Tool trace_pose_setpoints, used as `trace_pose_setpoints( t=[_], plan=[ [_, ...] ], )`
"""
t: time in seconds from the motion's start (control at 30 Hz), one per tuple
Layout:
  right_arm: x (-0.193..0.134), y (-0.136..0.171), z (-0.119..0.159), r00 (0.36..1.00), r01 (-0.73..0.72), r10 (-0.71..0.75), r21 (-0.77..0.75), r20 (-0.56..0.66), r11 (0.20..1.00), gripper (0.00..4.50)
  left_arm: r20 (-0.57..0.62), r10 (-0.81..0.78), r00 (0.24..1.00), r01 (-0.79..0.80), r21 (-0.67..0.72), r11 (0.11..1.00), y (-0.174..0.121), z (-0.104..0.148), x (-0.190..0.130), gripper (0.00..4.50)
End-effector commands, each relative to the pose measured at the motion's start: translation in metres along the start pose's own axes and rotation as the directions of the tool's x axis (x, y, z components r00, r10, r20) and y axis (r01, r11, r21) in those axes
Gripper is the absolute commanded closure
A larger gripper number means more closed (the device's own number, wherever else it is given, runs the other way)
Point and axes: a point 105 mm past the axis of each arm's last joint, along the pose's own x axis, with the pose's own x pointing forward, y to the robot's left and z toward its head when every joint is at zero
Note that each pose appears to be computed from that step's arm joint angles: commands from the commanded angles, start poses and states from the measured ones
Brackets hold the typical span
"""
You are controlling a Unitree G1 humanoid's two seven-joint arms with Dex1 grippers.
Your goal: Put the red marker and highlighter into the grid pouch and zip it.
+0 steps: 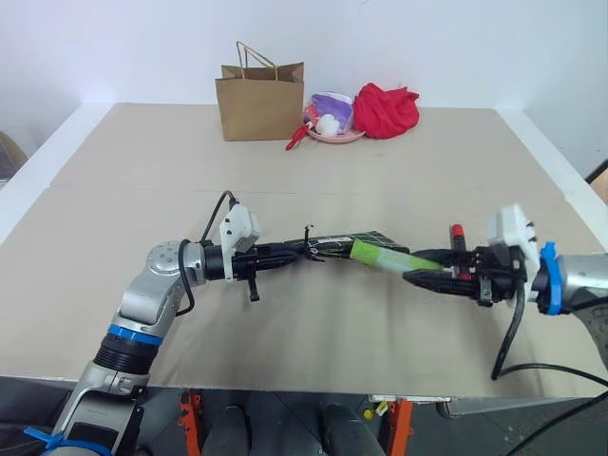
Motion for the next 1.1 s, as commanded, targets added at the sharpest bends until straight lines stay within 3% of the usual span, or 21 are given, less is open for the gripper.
trace_pose_setpoints(
  t=[0.03, 0.37, 0.87, 0.93, 1.0, 1.1],
  plan=[
    [0.000, 0.000, 0.006, 1.000, 0.002, -0.002, -0.035, -0.003, 0.999, 3.39, 0.042, -0.006, 0.999, 0.004, 0.039, 0.999, -0.001, 0.014, -0.002, 4.50],
    [0.000, -0.011, -0.002, 1.000, 0.028, -0.028, 0.039, 0.000, 0.999, 3.39, 0.055, -0.027, 0.998, 0.024, 0.043, 0.999, -0.008, 0.017, 0.003, 4.50],
    [0.023, -0.014, -0.015, 0.994, 0.007, 0.009, 0.142, -0.110, 0.990, 3.39, 0.066, -0.037, 0.997, 0.034, 0.042, 0.999, -0.012, 0.017, 0.009, 4.50],
    [0.035, -0.014, -0.007, 0.997, -0.002, 0.011, 0.132, -0.071, 0.991, 2.31, 0.074, -0.038, 0.997, 0.035, 0.040, 0.999, -0.013, 0.018, 0.011, 4.50],
    [0.040, -0.013, 0.000, 0.999, -0.018, 0.023, 0.112, -0.041, 0.994, 1.52, 0.078, -0.039, 0.996, 0.036, 0.039, 0.999, -0.014, 0.019, 0.013, 4.50],
    [0.028, -0.010, 0.001, 0.998, -0.046, 0.050, 0.095, -0.043, 0.994, 0.09, 0.079, -0.035, 0.996, 0.032, 0.036, 0.999, -0.015, 0.019, 0.012, 4.50]
  ],
)
